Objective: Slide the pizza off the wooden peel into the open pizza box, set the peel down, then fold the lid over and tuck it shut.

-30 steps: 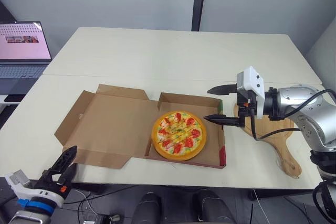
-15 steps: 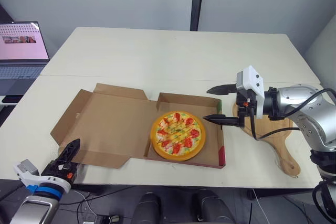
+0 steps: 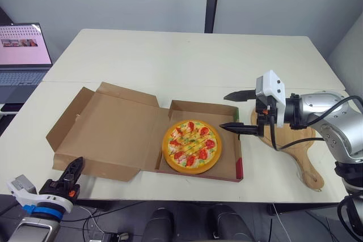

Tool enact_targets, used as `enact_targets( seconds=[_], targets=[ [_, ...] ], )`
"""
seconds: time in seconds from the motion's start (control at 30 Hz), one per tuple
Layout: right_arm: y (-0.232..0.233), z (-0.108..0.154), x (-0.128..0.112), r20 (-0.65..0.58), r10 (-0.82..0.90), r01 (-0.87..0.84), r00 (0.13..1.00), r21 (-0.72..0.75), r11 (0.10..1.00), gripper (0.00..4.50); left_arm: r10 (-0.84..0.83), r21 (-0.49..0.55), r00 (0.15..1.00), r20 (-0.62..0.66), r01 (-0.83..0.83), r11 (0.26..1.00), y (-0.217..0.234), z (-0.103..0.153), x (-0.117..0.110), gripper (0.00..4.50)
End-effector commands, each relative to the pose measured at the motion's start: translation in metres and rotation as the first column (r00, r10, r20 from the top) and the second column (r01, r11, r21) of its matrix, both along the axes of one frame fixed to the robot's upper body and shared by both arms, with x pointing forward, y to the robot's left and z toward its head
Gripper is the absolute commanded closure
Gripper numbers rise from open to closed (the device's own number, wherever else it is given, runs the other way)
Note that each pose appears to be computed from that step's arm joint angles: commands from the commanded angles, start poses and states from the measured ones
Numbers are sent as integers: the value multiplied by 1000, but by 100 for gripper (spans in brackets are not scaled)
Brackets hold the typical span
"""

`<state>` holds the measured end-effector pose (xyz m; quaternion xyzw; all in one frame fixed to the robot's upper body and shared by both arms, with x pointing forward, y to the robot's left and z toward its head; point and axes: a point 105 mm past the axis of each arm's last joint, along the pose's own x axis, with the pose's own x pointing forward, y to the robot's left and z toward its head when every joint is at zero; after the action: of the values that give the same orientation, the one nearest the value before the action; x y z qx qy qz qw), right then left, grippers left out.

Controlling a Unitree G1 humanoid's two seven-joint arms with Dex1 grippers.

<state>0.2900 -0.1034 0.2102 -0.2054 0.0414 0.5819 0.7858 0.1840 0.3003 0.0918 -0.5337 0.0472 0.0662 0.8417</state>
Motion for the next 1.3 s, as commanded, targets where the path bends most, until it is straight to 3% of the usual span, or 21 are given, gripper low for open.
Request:
enact_targets(
  seconds=[0.03, 0.17, 0.2, 0.33, 0.53, 0.67, 0.8, 0.9, 1.0, 1.13, 1.3],
  targets=[
    [0, 11, -1, 52, 10, -11, 999, 4, 1000, 0, 19, 22, 998, 57, -21, 1000, 1, 13, 0, 413],
    [-1, 11, 0, 52, 12, -12, 999, 2, 1000, 0, 18, 15, 998, 60, -19, 1000, -1, 13, -2, 413],
    [-1, 11, 0, 53, 12, -12, 999, 2, 1000, 0, 20, 6, 998, 67, -21, 1000, -1, 14, -2, 449],
    [0, 14, 0, 87, 23, -23, 996, 8, 1000, 0, 35, 4, 996, 86, -35, 999, 0, 19, -6, 449],
    [-11, 6, 34, 145, -135, 141, 980, -32, 990, 0, -14, 42, 992, 125, 9, 999, -3, 34, -4, 449],
    [-23, -10, 68, 186, -244, 266, 952, -105, 958, 94, -93, 100, 983, 156, 78, 992, -9, 47, 3, 450],
    [-23, -23, 90, 202, -265, 298, 943, -160, 941, 242, -154, 151, 975, 161, 129, 980, -14, 53, 13, 450],
    [-25, -47, 116, 242, -243, 309, 939, -292, 905, 343, -266, 235, 948, 173, 223, 946, -26, 63, 26, 450],
    [-33, -65, 126, 224, -192, 269, 956, -400, 876, 445, -342, 335, 923, 176, 271, 902, -26, 73, 36, 450],
    [-49, -81, 127, 183, -130, 207, 975, -510, 835, 445, -498, 544, 862, 93, 375, 751, -35, 80, 46, 450],
    [-51, -86, 107, 53, -12, 37, 999, -514, 857, 445, -615, 717, 785, 77, 385, 581, -41, 109, 66, 450]
  ],
)
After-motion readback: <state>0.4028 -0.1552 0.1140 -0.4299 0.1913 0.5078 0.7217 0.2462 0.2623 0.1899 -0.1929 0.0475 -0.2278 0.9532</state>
